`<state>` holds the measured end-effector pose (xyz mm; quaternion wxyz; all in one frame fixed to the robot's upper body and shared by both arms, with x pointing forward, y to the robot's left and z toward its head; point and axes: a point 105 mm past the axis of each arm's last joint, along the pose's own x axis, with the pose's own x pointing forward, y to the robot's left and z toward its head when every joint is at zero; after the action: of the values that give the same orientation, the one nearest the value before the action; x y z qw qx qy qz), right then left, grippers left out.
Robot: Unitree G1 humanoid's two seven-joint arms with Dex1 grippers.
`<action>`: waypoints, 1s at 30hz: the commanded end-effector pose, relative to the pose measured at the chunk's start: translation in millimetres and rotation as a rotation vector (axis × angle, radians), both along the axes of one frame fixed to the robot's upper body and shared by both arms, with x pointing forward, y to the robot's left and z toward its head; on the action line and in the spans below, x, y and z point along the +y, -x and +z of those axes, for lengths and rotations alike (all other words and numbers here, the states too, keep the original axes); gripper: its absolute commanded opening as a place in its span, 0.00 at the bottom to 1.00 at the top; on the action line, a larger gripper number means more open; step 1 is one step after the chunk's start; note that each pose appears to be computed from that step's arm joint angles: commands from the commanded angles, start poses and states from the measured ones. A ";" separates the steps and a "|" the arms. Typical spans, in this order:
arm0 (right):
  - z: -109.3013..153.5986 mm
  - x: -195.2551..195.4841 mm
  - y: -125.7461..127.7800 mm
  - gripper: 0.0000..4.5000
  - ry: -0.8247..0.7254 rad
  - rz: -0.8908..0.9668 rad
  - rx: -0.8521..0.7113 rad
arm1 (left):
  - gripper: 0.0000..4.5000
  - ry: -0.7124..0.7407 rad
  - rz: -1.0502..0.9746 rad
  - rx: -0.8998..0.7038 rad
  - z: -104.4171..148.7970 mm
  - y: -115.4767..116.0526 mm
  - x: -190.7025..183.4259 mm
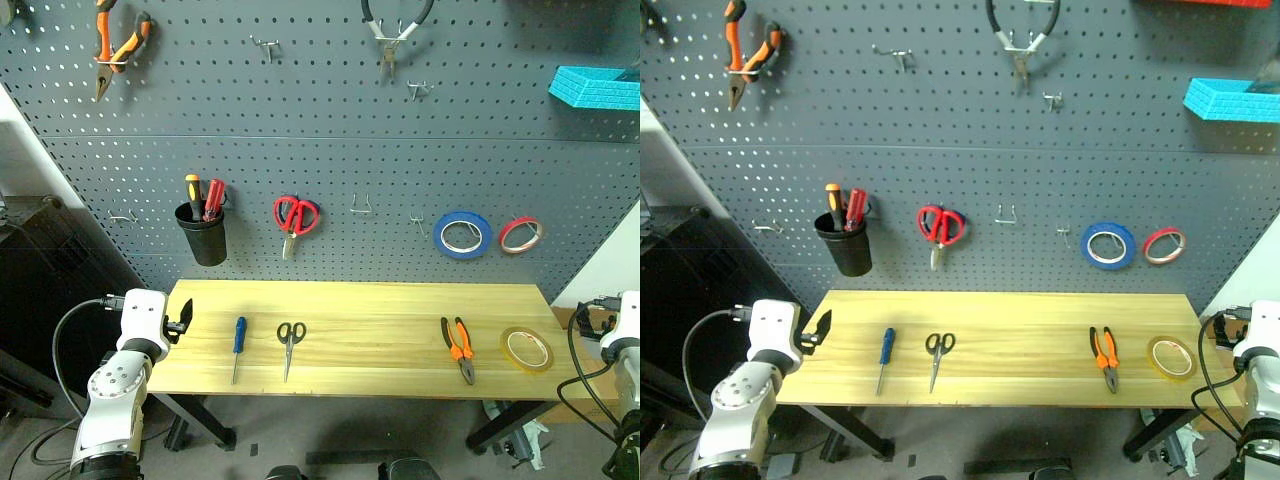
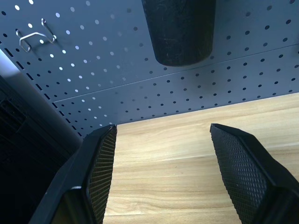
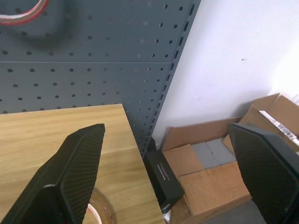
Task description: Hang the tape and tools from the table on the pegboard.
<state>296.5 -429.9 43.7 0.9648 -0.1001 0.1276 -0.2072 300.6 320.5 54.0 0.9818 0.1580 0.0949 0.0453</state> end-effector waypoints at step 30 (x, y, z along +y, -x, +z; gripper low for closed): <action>-20.4 105.8 -14.5 1.00 -0.059 0.452 0.362 | 0.75 0.097 -0.870 0.231 22.5 2.2 -207.1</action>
<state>305.0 -328.4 18.2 0.9500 -0.1403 0.2774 0.0288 300.0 127.9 64.2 0.9135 0.1385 0.1422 -0.3551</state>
